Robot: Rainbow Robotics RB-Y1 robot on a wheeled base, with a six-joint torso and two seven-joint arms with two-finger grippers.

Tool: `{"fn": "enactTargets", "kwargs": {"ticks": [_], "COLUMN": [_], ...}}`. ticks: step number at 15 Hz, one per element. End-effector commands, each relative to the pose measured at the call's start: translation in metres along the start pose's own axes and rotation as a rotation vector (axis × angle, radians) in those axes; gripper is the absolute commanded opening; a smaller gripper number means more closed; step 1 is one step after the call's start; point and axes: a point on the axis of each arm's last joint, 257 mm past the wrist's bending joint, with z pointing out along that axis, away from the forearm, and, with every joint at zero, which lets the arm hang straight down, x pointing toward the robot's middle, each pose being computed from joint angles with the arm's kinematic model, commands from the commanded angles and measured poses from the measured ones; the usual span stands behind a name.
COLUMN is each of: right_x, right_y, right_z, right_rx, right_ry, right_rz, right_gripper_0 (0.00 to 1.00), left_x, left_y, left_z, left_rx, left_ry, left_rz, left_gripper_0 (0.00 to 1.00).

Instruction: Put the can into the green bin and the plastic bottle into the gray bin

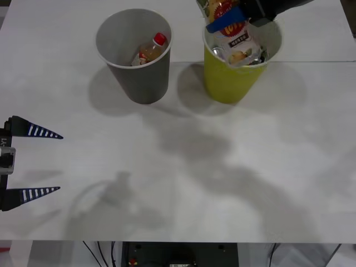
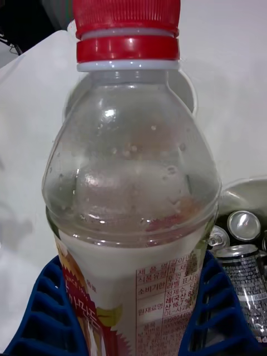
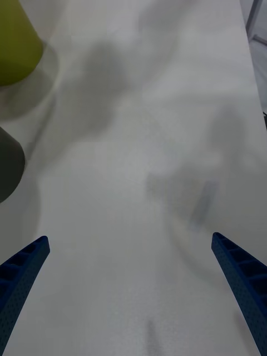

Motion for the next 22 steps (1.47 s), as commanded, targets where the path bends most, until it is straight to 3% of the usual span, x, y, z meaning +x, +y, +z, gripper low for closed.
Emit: {"fn": "enactTargets", "kwargs": {"ticks": [1, 3, 8, 14, 15, 16, 17, 18, 22], "right_x": [-0.038, -0.066, -0.117, -0.13, -0.131, -0.132, -0.132, -0.133, -0.134], "right_y": [-0.008, -0.011, 0.005, 0.014, 0.018, 0.02, 0.023, 0.025, 0.026], "right_z": [0.038, 0.065, 0.12, 0.176, 0.178, 0.177, 0.178, 0.179, 0.172], "right_rx": [0.019, 0.022, 0.024, 0.06, 0.054, 0.047, 0.04, 0.031, 0.005], "right_ry": [-0.002, -0.013, -0.077, -0.135, -0.138, -0.141, -0.142, -0.146, -0.154], "right_rz": [0.003, -0.012, -0.025, -0.077, -0.078, -0.079, -0.077, -0.073, -0.056], "right_gripper_0": [0.0, 0.0, 0.0, 0.02, 0.14, 0.38, 0.79, 1.0, 1.0], "left_x": [0.0, 0.0, 0.0, 0.0, 0.0, 0.0, 0.0, 0.0, 0.0], "left_y": [0.0, 0.0, 0.0, 0.0, 0.0, 0.0, 0.0, 0.0, 0.0], "left_z": [0.0, 0.0, 0.0, 0.0, 0.0, 0.0, 0.0, 0.0, 0.0], "left_rx": [0.0, 0.0, 0.0, 0.0, 0.0, 0.0, 0.0, 0.0, 0.0], "left_ry": [0.0, 0.0, 0.0, 0.0, 0.0, 0.0, 0.0, 0.0, 0.0], "left_rz": [0.0, 0.0, 0.0, 0.0, 0.0, 0.0, 0.0, 0.0, 0.0], "left_gripper_0": [1.0, 1.0, 1.0, 1.0, 1.0, 1.0, 1.0, 1.0, 1.0]}}
